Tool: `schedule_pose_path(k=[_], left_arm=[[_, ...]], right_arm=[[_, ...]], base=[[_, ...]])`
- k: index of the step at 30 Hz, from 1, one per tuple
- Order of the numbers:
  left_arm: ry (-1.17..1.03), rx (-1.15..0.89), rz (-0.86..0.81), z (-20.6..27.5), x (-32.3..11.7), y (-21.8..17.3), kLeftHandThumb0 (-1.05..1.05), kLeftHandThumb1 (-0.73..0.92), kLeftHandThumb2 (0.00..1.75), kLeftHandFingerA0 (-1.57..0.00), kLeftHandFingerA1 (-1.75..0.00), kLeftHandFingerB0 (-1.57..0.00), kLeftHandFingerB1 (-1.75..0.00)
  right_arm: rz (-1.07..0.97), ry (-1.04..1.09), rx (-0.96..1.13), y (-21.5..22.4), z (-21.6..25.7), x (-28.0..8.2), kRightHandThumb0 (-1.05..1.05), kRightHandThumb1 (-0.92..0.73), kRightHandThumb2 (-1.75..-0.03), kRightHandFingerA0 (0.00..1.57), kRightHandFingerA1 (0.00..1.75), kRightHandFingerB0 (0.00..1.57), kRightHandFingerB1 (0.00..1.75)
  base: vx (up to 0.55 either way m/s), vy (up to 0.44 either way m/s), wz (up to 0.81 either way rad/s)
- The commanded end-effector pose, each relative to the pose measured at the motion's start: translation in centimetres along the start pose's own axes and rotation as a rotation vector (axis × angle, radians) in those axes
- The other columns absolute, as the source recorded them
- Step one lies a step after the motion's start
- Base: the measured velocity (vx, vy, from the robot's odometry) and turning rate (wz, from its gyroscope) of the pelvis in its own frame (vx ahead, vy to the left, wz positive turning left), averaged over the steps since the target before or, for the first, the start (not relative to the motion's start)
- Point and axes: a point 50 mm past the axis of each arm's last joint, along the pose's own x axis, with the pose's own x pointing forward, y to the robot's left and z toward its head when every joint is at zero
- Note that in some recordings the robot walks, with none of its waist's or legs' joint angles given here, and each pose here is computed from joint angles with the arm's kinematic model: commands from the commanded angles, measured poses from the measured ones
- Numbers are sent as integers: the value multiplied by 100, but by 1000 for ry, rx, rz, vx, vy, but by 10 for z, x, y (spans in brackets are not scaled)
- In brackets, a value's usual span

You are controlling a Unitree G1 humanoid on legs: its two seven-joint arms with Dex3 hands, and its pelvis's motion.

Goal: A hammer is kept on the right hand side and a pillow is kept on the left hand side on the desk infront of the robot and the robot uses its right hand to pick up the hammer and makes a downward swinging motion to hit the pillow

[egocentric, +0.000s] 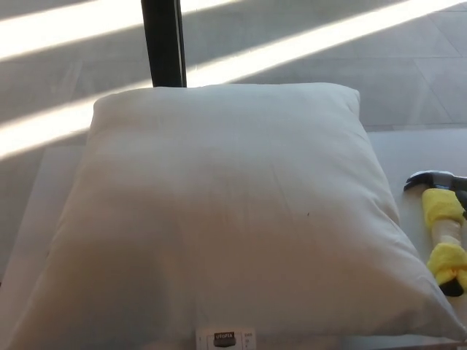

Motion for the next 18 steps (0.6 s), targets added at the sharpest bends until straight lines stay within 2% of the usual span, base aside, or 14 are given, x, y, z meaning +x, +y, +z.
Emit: schedule_pose_path(k=[1,3,4,5,7,9,10,11,13,14,15,16,17,18], left_arm=[[1,0,9,1,0,4,-65,62,60,-82,-53,-69,-46],[0,5,8,-1,-1,5,-65,62,60,-83,-53,-69,-46],[0,9,2,-1,-1,5,-66,63,60,-80,-53,-68,-46],[0,10,1,-2,-1,5,-66,63,60,-80,-53,-68,-46],[-3,26,3,-2,-2,4,-66,64,60,-81,-53,-69,-46],[-4,20,2,-2,-2,4,-65,64,60,-81,-53,-69,-46],[-2,19,3,-2,-2,4,-63,65,60,-82,-54,-69,-46],[1,15,4,-4,-2,4,-64,64,60,-83,-54,-70,-46],[13,-4,11,-6,-1,3,-63,63,60,-81,-52,-69,-46],[16,-6,11,-6,-1,3,-63,63,60,-81,-52,-69,-46],[14,-5,8,-7,-2,4,-64,64,60,-80,-53,-69,-46],[12,-3,4,-7,-2,4,-64,64,60,-80,-53,-69,-46],[16,-2,9,-8,-2,4,-66,63,60,-83,-54,-72,-47],[16,-5,8,-8,-3,4,-66,63,60,-85,-55,-72,-47]], right_arm=[[39,67,-34,10,-12,-3,-63,-62,-59,0,32,26,31],[50,66,-14,14,-11,-4,-62,-62,-60,0,34,30,32],[58,73,20,19,-8,-7,-70,-49,-81,0,28,23,45],[58,75,23,19,-8,-7,-70,-49,-81,0,28,23,45],[74,78,31,24,-6,-10,-62,-62,-59,0,27,25,34],[87,69,-33,26,-5,-10,-65,-65,-60,0,30,23,34],[88,65,-45,26,-5,-11,-65,-62,-63,0,32,21,35],[88,57,-69,27,-4,-11,-70,-51,-87,0,43,21,47],[85,50,-89,28,-3,-12,-71,-51,-87,1,44,21,47],[85,50,-92,28,-3,-12,-71,-51,-87,1,44,21,47],[87,50,-94,28,-3,-12,-68,-66,-60,0,51,28,34],[89,48,-96,29,-2,-12,-68,-66,-60,0,51,28,34],[96,46,-108,29,-2,-12,-71,-53,-87,1,46,19,46],[92,44,-120,28,-1,-12,-69,-66,-59,0,52,27,33]], base=[[0,0,0],[0,0,0],[0,0,0],[0,0,0],[0,0,0],[0,0,0],[0,0,0],[0,0,0],[0,0,0],[0,0,0],[0,0,0],[0,0,0],[0,0,0],[0,0,0]])
